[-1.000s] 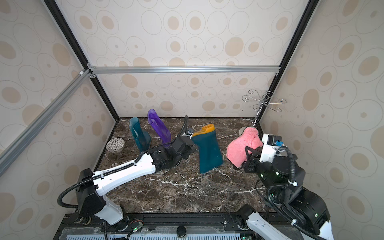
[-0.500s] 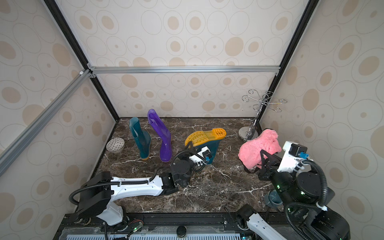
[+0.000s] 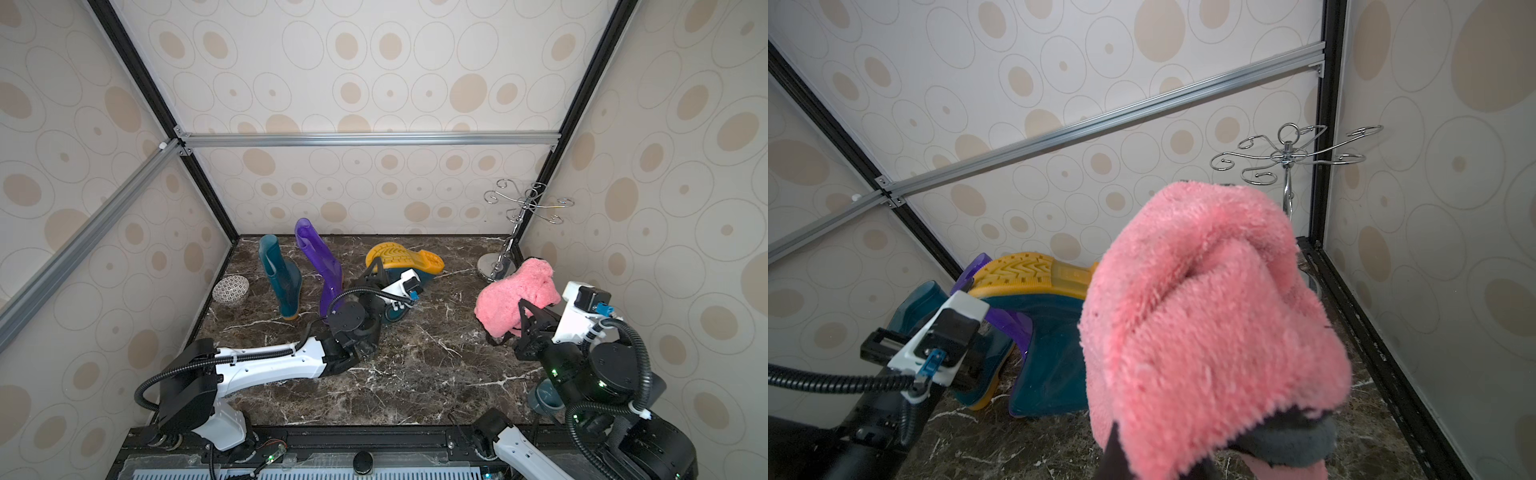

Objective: Wipe the rubber boots with a cloth
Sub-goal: Adjust the rubber boot at the center of the board.

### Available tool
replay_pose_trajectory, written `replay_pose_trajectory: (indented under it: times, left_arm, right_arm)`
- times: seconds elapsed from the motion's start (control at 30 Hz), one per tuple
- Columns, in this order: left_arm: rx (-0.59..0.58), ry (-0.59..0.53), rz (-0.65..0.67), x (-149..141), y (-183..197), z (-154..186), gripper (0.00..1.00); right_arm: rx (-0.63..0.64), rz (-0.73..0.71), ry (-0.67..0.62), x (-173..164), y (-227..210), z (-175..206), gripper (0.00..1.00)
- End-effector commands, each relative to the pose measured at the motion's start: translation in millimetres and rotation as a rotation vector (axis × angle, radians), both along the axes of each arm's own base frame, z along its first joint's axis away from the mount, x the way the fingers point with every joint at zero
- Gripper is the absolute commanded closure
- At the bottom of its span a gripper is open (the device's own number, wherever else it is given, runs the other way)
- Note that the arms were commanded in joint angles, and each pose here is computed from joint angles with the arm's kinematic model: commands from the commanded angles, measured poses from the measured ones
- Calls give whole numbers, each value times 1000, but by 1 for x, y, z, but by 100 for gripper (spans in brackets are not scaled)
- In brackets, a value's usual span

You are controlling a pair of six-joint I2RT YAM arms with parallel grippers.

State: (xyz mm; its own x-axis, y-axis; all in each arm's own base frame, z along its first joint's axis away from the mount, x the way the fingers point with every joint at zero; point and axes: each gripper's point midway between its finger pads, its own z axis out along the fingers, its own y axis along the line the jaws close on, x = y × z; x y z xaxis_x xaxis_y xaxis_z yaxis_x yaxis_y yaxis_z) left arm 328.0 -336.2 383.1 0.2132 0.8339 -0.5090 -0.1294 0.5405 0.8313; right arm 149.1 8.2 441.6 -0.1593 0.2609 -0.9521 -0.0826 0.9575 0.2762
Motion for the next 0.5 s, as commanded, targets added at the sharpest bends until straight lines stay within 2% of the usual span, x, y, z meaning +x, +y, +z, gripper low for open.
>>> replay_pose_trajectory:
  times: [0.0,0.1,0.27,0.47]
  left_arm:
    - [-103,-188,-17,-1,1,52,100]
    - [-111,-191,-10,-4,-8,33,100]
    - [2,-156,-57,-30,-55,-55,100]
    - [47,-104,-54,-59,-72,-119,100]
  right_arm:
    - [-6,3,-16,5,4,1,100]
    - [3,9,-25,4,4,-3,100]
    - [22,23,-3,2,6,-20,100]
    - [52,18,-15,-12,-4,-23,100]
